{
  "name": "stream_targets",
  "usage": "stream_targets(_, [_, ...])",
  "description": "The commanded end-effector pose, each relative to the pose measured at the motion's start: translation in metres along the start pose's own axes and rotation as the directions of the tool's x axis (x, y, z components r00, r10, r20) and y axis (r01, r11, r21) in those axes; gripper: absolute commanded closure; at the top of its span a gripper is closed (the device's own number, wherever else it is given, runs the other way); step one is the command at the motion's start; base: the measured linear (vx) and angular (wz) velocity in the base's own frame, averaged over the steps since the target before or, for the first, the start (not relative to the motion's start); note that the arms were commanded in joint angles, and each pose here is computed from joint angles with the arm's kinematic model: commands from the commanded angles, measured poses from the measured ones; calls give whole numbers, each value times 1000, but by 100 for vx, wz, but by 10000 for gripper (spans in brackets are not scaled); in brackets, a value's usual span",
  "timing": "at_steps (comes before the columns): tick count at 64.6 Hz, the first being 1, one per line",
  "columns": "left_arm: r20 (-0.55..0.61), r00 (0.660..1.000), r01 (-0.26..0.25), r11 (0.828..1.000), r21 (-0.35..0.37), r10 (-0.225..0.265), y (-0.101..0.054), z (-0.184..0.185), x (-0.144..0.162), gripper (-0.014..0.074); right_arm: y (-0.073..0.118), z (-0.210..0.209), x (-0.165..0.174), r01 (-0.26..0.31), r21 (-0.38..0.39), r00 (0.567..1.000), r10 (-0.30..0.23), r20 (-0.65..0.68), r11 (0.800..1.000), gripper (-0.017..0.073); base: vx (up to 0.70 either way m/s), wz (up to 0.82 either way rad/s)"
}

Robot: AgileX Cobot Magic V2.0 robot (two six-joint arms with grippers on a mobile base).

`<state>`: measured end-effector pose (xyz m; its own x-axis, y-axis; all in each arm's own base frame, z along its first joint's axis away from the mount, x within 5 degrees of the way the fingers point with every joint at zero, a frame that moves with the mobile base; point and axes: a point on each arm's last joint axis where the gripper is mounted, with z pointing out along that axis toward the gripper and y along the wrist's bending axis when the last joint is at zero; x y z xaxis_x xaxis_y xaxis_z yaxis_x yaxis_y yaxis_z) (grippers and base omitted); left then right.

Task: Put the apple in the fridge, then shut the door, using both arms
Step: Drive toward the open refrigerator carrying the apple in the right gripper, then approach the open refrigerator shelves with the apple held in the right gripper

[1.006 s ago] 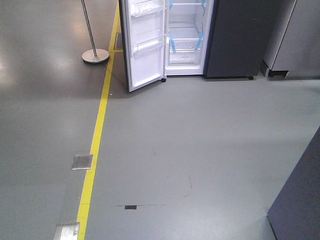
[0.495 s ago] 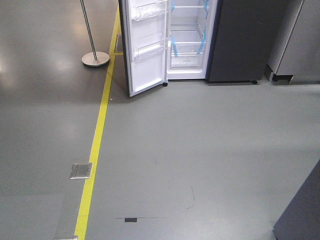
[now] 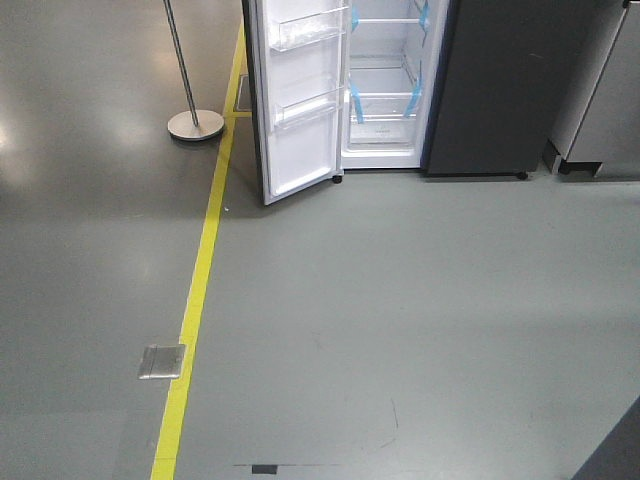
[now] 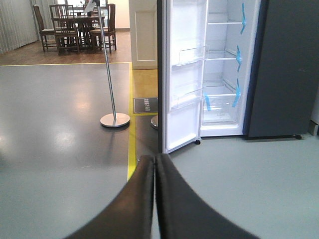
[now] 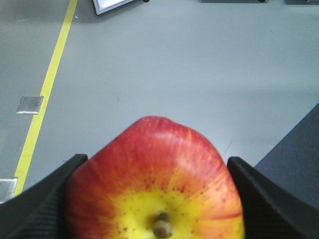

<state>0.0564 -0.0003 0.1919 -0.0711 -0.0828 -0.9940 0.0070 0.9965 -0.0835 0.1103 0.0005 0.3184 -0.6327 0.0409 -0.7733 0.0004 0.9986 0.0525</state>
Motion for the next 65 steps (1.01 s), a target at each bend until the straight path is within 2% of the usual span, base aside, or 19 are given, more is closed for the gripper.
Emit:
stream_targets(1, [70, 998, 2, 1000, 21, -3, -1, 0, -1, 598, 0, -6, -13, 2, 5, 996, -2, 95, 1000, 543, 15, 3])
stream_targets(65, [70, 998, 2, 1000, 21, -3, -1, 0, -1, 598, 0, -6, -13, 2, 5, 996, -2, 95, 1000, 543, 13, 3])
